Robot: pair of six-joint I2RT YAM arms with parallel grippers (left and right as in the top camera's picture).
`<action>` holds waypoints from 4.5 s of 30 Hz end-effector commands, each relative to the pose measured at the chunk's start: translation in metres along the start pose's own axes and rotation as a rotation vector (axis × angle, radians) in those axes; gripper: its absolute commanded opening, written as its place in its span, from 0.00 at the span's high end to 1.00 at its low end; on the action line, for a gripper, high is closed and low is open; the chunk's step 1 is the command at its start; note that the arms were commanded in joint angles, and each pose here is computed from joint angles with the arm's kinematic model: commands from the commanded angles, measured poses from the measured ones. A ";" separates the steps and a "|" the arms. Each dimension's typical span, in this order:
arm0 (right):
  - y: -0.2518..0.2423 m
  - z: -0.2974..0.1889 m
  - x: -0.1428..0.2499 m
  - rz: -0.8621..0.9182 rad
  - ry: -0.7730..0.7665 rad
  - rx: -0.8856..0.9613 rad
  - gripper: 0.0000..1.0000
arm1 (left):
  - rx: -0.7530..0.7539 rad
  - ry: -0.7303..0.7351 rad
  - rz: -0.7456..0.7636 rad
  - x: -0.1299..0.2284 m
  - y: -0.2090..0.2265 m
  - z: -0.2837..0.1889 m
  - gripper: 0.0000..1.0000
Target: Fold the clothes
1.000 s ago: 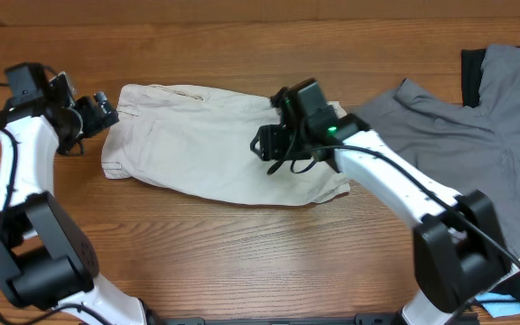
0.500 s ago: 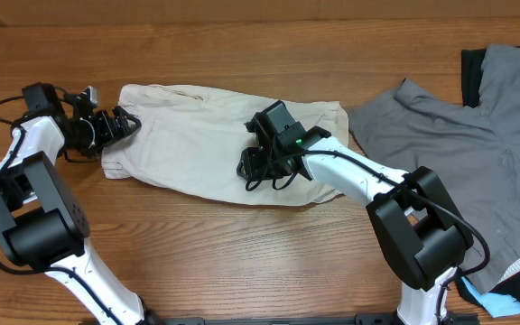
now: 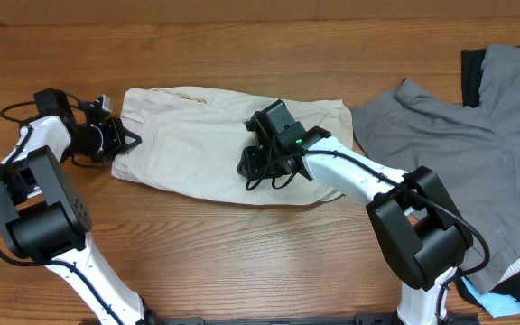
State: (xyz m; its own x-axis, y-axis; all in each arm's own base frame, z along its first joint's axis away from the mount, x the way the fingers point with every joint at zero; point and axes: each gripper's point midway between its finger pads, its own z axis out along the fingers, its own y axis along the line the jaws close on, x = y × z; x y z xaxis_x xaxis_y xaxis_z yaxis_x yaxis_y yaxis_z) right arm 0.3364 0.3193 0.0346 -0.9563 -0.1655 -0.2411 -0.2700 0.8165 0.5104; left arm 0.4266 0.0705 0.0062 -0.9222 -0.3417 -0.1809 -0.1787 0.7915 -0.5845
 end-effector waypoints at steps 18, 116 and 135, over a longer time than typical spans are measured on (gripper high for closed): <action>0.020 0.039 0.027 -0.002 0.117 -0.118 0.77 | 0.010 -0.022 -0.061 0.014 -0.129 -0.165 0.96; -0.168 -0.105 0.079 0.433 0.274 0.397 0.66 | 0.136 0.158 0.524 0.125 -0.387 0.046 0.07; -0.041 -0.186 0.000 0.107 0.069 0.099 0.49 | -0.177 -0.253 0.500 -0.008 -0.319 0.052 0.11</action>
State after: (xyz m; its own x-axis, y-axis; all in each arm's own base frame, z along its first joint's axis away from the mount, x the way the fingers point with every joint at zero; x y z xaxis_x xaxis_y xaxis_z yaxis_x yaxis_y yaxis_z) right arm 0.3426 0.1520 0.1869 -0.9837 -0.0050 -0.1795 -0.0770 0.9148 0.3965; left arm 0.4955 -0.2116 0.1621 -0.8191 -0.0158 -0.5734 0.1981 0.9303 -0.3087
